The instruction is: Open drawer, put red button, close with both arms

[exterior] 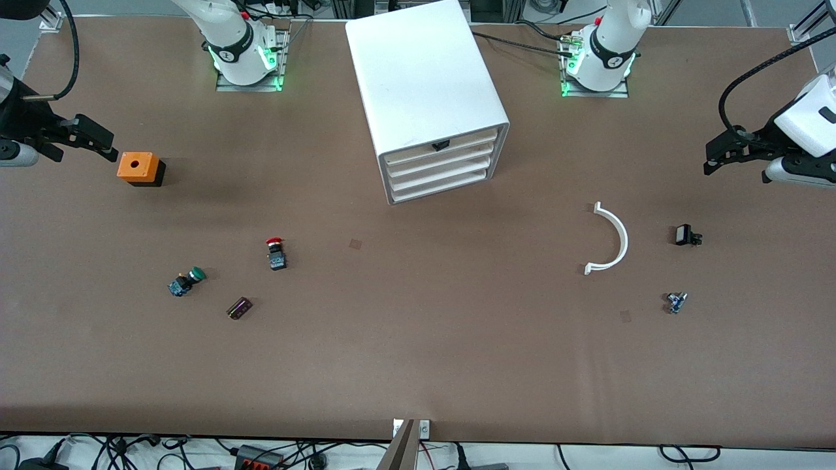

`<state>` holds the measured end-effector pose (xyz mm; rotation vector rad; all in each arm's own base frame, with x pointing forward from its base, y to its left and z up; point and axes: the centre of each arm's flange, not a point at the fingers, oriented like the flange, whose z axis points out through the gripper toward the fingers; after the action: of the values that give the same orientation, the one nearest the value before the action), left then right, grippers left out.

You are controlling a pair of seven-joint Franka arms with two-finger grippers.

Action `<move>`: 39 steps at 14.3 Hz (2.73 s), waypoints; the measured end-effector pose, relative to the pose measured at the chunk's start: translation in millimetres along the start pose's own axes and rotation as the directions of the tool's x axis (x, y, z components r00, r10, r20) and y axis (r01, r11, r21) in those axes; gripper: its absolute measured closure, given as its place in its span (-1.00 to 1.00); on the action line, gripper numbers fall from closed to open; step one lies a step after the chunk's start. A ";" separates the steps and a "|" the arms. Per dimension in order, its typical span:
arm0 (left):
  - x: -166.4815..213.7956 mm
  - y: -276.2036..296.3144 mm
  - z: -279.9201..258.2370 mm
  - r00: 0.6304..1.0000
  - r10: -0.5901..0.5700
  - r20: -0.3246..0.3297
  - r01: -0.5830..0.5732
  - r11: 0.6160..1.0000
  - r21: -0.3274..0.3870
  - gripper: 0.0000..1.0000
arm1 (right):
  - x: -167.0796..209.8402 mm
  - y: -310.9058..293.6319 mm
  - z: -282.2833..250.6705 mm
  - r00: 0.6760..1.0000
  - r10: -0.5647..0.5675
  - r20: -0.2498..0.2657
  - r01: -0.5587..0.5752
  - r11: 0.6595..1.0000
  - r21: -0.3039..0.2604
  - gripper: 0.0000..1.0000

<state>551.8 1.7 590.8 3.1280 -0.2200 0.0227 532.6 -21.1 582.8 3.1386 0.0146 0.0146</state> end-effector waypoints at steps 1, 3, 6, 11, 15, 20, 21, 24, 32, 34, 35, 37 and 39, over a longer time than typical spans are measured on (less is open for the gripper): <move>0.0 0.0 0.0 1.000 0.000 0.000 0.000 1.000 0.000 -1.00 | 0.1 0.0 0.3 1.000 0.000 0.001 0.000 1.000 0.000 -1.00; 0.0 0.0 0.0 1.000 0.000 0.000 0.000 1.000 0.000 -1.00 | 0.8 0.0 1.7 1.000 0.000 0.003 0.000 1.000 0.000 -1.00; 0.0 0.0 0.0 1.000 0.000 0.000 0.000 1.000 0.000 -1.00 | 1.4 0.0 3.1 1.000 0.000 0.006 0.000 1.000 0.000 -1.00; -5.4 3.5 5.9 0.998 0.005 0.059 -0.005 1.000 -0.009 -1.00 | 9.3 -5.2 20.0 0.999 -0.010 0.033 0.010 1.000 0.000 -1.00; -23.1 41.4 19.9 0.968 0.075 0.240 -0.067 0.997 -0.041 -1.00 | 28.8 -11.9 56.7 0.998 -0.022 0.066 0.022 1.000 -0.001 -1.00; -42.5 94.9 58.1 0.850 0.187 0.493 -0.097 0.974 -0.203 -1.00 | 63.6 -83.3 104.4 0.984 -0.142 0.108 0.145 0.989 -0.018 -1.00; -39.7 98.1 70.1 0.832 0.207 0.515 -0.075 0.961 -0.265 -1.00 | 69.7 -97.7 113.5 0.980 -0.162 0.119 0.165 0.986 -0.021 -1.00; -22.3 103.2 108.4 0.811 0.272 0.519 -0.008 0.891 -0.455 -1.00 | 81.8 -116.6 153.1 0.969 -0.185 0.162 0.190 0.982 -0.014 -1.00; 23.3 171.9 234.4 0.903 0.328 0.278 -0.019 0.676 -0.737 -1.00 | 101.2 -194.7 286.3 0.945 -0.284 0.162 0.287 0.958 0.005 -1.00; 21.1 195.3 279.2 0.914 0.348 0.209 -0.050 0.607 -0.793 -1.00 | 102.7 -199.4 316.6 0.941 -0.291 0.169 0.295 0.955 0.004 -1.00; 17.3 202.6 299.6 0.917 0.356 0.181 -0.055 0.563 -0.824 -1.00 | 102.7 -200.5 330.6 0.940 -0.293 0.175 0.297 0.955 0.003 -1.00; 8.8 209.4 332.8 0.921 0.366 0.137 -0.064 0.488 -0.871 -1.00 | 100.3 -202.6 353.2 0.934 -0.298 0.198 0.303 0.953 0.003 -1.00; 0.1 217.6 352.6 0.926 0.364 0.097 -0.067 0.414 -0.908 -0.99 | 96.3 -206.2 368.7 0.927 -0.303 0.221 0.310 0.951 0.003 -1.00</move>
<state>526.4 -216.2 239.3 1.9631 -0.4613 -0.4108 630.5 184.9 214.4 3.0470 0.4978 -0.3284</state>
